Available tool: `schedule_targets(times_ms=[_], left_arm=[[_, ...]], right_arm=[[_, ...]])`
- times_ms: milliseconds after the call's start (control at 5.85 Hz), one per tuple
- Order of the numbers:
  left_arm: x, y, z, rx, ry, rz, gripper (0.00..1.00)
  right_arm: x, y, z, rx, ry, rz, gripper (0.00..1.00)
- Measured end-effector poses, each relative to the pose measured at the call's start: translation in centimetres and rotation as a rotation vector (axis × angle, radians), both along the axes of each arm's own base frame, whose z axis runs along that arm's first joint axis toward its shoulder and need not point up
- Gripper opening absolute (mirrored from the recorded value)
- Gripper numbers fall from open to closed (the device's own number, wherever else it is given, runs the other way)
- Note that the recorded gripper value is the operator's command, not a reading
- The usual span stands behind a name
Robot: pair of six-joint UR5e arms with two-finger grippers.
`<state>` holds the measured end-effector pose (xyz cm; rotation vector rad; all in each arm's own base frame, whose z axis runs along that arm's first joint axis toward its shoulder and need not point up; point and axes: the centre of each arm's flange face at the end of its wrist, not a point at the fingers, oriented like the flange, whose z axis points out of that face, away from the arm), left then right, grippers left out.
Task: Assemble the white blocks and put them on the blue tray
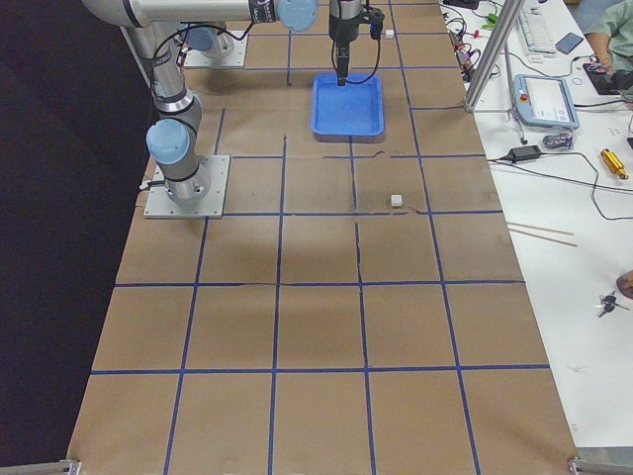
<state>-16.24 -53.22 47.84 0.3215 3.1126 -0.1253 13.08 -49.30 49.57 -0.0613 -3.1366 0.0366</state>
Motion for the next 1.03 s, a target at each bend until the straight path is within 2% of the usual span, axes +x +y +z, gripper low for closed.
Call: schedule_targets(times_ms=[513, 684, 855, 1026], left_arm=[[0.02, 0.1, 0.2, -0.004, 0.001, 0.0, 0.99], [0.0, 0.11, 0.21, -0.004, 0.001, 0.0, 0.99], [0.0, 0.09, 0.22, -0.004, 0.001, 0.0, 0.99], [-0.01, 0.09, 0.24, -0.005, 0.001, 0.0, 0.99]], right_arm=[[-0.05, 0.35, 0.67, -0.004, 0.007, 0.007, 1.0], [-0.03, 0.36, 0.39, 0.007, 0.007, 0.061, 1.0], [-0.09, 0.35, 0.19, 0.01, 0.013, 0.212, 1.0], [-0.46, 0.3, 0.18, 0.01, 0.04, 0.432, 1.0]])
